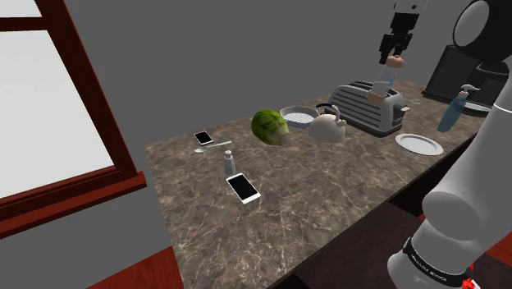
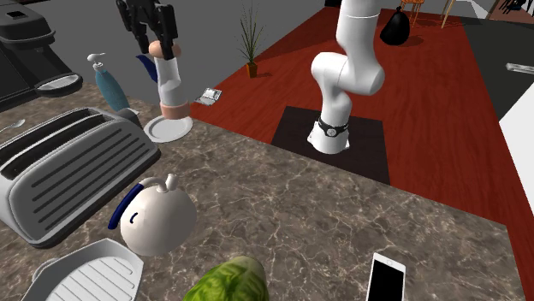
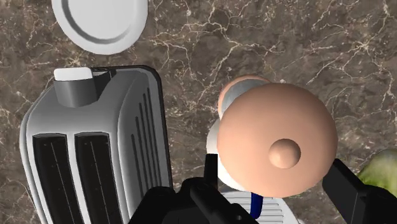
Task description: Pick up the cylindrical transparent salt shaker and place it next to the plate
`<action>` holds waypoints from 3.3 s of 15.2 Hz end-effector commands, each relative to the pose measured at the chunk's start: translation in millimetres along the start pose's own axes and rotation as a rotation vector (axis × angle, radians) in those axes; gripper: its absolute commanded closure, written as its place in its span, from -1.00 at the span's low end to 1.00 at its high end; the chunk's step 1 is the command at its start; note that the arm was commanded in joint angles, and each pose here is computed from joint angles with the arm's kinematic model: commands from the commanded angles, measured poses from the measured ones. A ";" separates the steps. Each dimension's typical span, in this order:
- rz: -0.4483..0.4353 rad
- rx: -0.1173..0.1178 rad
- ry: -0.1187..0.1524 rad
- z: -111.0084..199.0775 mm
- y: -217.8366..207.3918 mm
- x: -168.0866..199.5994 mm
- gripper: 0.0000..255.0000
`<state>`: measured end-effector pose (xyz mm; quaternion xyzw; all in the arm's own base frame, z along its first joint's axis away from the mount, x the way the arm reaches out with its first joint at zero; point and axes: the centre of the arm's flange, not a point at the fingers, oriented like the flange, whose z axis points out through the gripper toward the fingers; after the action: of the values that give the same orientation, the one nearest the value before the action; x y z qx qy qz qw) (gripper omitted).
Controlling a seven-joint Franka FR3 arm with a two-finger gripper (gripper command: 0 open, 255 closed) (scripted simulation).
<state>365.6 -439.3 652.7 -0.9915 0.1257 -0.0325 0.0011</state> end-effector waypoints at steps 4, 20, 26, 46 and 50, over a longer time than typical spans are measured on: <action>-0.002 -0.001 0.000 -4.1 68.7 -14.3 1.00; -0.002 -0.001 0.000 57.6 123.4 -30.2 1.00; -0.002 -0.001 0.000 89.2 123.7 -32.2 1.00; -0.002 -0.001 0.000 194.6 124.8 -39.0 1.00; -0.002 -0.001 0.000 215.7 125.0 -40.4 1.00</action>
<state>309.4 -550.5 439.7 -0.9917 0.1246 -0.0325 0.0010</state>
